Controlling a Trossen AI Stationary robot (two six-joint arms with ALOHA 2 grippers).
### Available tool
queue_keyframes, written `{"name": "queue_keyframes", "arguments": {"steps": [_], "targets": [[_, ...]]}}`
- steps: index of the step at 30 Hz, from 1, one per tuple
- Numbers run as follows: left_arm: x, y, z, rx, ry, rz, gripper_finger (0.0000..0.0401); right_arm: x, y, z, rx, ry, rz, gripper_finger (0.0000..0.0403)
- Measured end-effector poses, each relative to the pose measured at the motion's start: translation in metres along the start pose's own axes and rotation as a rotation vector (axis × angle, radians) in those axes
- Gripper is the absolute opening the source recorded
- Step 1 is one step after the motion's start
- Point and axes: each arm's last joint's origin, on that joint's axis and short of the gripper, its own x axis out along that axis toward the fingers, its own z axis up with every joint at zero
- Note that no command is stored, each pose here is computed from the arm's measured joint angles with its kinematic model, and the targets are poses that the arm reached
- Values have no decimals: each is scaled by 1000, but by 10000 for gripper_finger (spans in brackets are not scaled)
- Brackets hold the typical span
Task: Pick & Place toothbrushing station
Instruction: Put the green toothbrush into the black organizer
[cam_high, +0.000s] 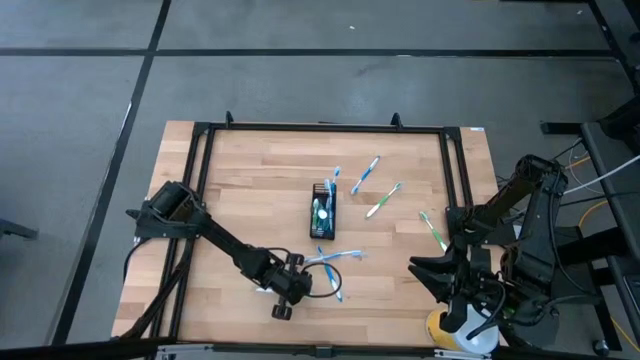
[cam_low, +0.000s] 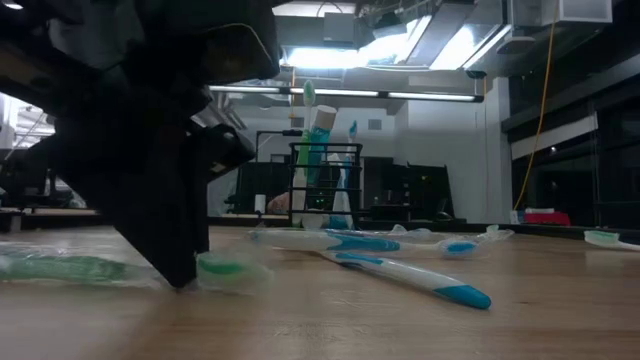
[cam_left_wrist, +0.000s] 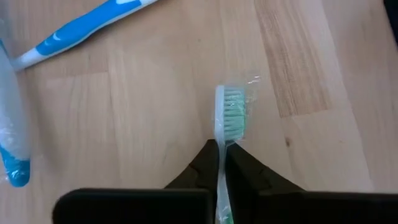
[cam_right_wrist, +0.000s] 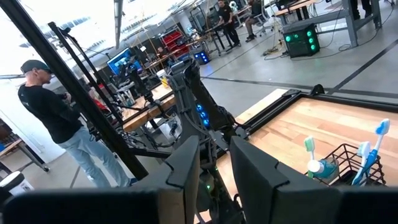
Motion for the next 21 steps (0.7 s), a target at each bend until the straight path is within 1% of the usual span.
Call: {"name": "queue_keyframes", "arguments": {"steps": [4,8,11,14,16,21], "targets": [[-6,1,2,-7,0,18,6,0,0,0,-2,0,0,96],[-22,3,16,-23,-64,46,5,0,0,0,-6,0,1,96],[-37,8,26,-41,-118,89,4,0,0,1,-12,0,1,96],[-60,16,38,-76,-203,152,4,0,0,1,-17,-9,-6,96],[-76,27,43,-120,-251,220,4,-1,0,1,-21,-12,-9,96],[-127,57,62,-259,-473,393,3,-1,0,2,-31,-18,-14,96]]}}
